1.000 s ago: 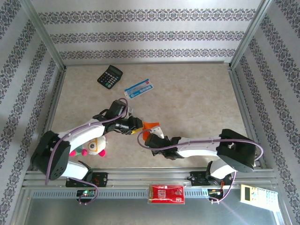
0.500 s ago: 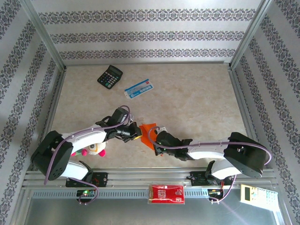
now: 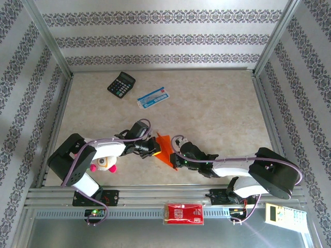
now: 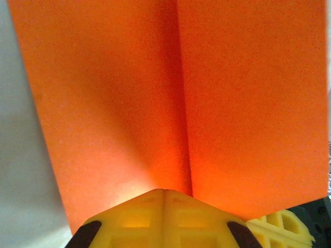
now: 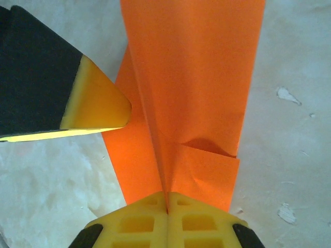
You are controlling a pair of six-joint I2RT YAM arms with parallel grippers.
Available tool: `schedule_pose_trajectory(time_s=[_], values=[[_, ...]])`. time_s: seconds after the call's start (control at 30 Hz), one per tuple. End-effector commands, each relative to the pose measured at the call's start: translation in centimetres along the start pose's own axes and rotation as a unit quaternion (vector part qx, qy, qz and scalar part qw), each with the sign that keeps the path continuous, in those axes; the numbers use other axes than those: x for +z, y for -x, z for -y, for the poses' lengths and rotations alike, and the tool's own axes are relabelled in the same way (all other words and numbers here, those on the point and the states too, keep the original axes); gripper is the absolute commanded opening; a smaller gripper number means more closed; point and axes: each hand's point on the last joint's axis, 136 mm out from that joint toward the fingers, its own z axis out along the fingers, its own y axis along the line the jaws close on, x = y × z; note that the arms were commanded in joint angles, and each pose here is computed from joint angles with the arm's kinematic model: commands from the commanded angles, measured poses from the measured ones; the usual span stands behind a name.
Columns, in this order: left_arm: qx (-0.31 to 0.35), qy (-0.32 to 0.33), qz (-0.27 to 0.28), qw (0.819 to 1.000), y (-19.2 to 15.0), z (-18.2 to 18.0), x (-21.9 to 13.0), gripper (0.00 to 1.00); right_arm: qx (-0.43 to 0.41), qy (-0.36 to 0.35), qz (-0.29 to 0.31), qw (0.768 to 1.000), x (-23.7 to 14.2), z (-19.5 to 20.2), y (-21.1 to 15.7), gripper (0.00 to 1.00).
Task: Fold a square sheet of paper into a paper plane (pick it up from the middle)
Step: Fourth fold the wing at the center of the table.
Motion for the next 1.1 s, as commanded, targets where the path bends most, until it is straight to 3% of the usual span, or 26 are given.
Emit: schedule_pose_trajectory(time_s=[0.0, 0.47, 1.07], values=[[0.019, -0.022, 0.007, 1.0, 0.6, 1.7, 0.5, 0.0, 0.024, 0.028, 0.002, 0.999, 0.0, -0.5, -0.1, 0.0], [0.007, 0.014, -0.007, 1.0, 0.0, -1.3, 2.0, 0.0, 0.087, 0.047, 0.012, 0.995, 0.3, 0.4, -0.2, 0.0], [0.019, 0.042, -0.012, 0.999, -0.1, -2.4, 2.0, 0.0, 0.126, 0.065, 0.0, 0.99, 0.1, 1.0, 0.2, 0.0]])
